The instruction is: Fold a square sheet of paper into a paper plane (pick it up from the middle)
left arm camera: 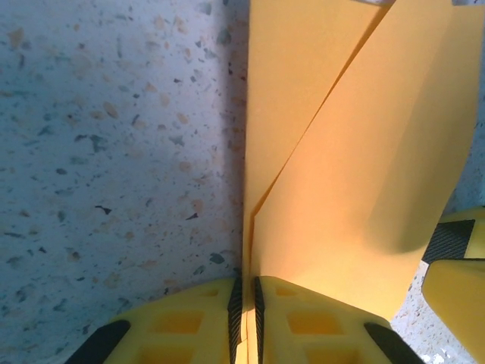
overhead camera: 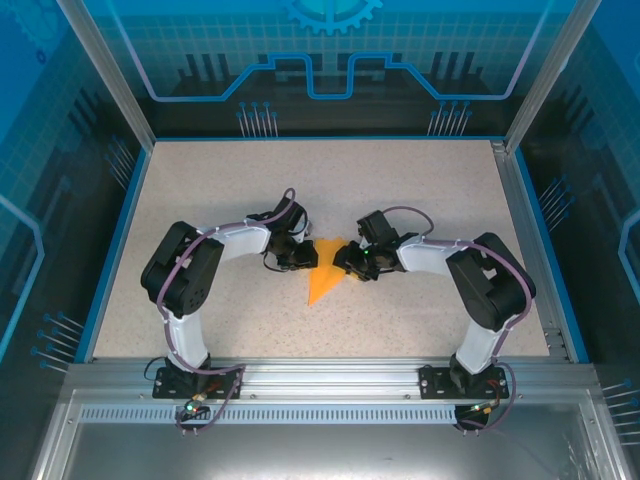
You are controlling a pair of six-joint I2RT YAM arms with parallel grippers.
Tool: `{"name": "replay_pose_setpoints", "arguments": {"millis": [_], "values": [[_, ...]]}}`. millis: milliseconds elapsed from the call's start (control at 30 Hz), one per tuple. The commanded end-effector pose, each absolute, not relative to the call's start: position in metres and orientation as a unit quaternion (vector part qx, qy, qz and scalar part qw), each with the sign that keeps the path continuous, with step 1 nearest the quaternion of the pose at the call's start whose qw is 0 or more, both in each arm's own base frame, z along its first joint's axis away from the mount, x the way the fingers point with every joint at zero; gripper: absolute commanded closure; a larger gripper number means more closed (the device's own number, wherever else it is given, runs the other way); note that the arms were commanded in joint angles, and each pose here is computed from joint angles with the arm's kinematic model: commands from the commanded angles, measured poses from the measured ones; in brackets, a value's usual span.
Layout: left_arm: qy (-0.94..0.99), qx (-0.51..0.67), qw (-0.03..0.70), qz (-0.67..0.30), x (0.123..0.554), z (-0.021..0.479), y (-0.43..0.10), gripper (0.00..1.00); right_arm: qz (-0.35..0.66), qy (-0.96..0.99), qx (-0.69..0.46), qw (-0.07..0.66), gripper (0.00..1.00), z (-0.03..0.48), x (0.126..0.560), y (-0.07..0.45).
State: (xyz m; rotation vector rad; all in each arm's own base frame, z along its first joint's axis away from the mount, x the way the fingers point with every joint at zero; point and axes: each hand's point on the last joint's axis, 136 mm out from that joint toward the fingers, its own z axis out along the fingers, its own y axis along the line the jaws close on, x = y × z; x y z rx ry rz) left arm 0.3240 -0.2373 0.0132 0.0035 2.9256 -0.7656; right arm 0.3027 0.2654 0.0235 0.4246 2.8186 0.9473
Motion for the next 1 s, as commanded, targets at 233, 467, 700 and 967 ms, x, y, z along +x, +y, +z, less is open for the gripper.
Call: {"name": "replay_pose_setpoints", "arguments": {"millis": [233,467,700,967], "values": [[0.962,-0.034,0.023,-0.269,0.313,-0.004,-0.231,0.84,0.384,0.913,0.111,0.080,0.53,0.043,0.313,0.301],[0.959,-0.043,0.022,-0.278,0.315,-0.003,-0.228,0.84,0.372,0.914,0.133,0.095,0.49,0.038,0.304,0.297],[0.958,-0.045,0.024,-0.284,0.314,0.000,-0.228,0.84,0.373,0.914,0.127,0.098,0.52,0.032,0.300,0.302],[0.956,-0.045,0.027,-0.287,0.315,0.004,-0.228,0.84,0.362,0.917,0.119,0.115,0.60,0.035,0.311,0.301]]}}
